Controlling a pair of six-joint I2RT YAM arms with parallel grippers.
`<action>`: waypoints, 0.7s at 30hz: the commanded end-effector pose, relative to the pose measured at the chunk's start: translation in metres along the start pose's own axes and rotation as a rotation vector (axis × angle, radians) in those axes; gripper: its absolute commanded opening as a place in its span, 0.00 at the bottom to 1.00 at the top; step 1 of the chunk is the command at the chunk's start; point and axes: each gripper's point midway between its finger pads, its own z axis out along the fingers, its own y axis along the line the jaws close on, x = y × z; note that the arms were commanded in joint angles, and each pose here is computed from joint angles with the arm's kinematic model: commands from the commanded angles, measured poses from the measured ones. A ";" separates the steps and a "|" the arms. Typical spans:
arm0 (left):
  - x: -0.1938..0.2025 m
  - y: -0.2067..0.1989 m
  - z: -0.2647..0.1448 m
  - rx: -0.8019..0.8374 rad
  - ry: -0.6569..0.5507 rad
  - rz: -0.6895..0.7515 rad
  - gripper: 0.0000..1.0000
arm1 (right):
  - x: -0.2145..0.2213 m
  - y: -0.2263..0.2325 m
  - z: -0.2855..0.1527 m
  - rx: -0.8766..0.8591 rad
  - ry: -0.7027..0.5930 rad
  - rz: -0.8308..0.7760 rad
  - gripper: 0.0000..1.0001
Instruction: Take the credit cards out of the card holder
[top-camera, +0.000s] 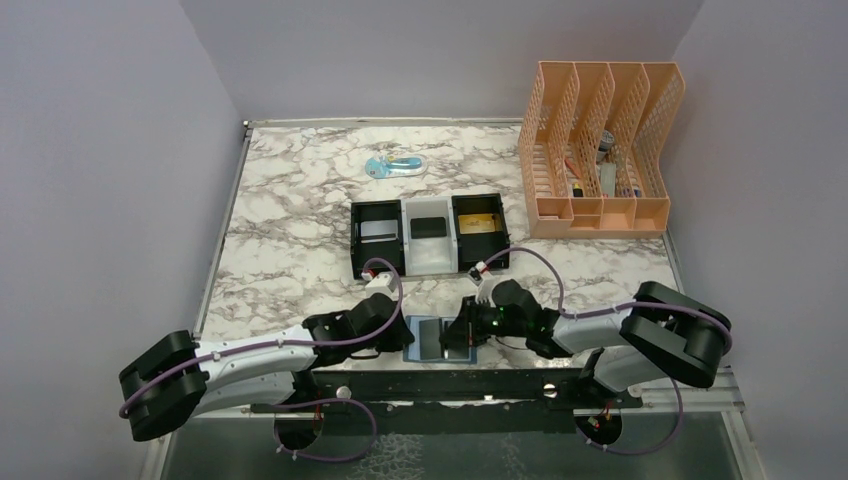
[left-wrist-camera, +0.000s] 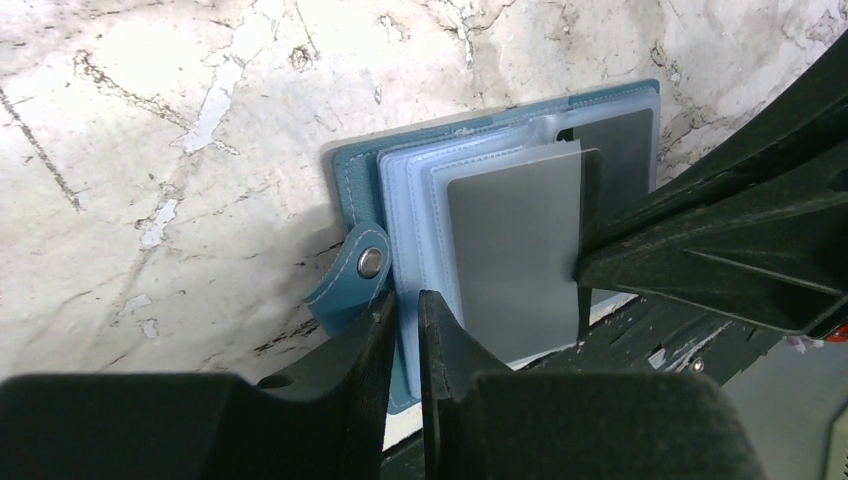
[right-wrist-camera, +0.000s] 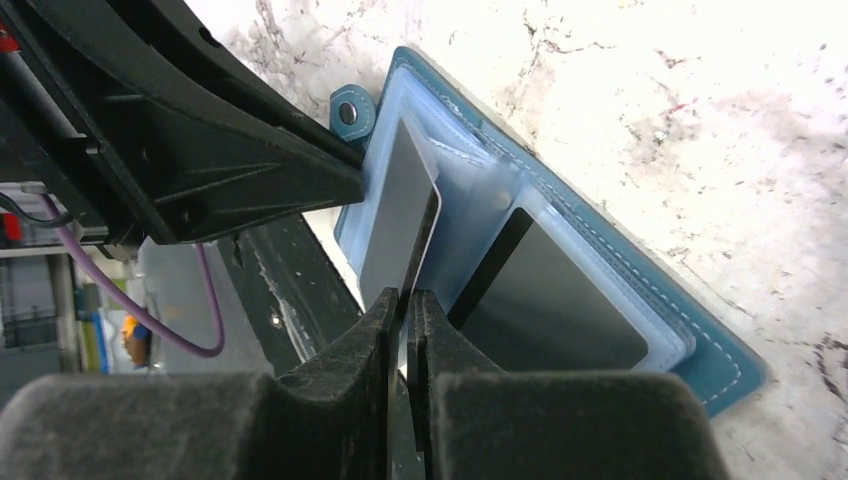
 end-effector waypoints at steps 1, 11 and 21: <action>0.009 0.024 -0.002 -0.078 0.011 0.023 0.18 | 0.003 0.013 0.001 -0.093 0.010 0.015 0.05; 0.007 0.024 -0.003 -0.073 -0.001 0.017 0.18 | -0.001 -0.015 -0.014 -0.012 -0.007 0.051 0.01; 0.005 0.022 -0.005 -0.068 -0.005 0.019 0.18 | 0.002 -0.021 -0.025 -0.052 0.050 0.053 0.01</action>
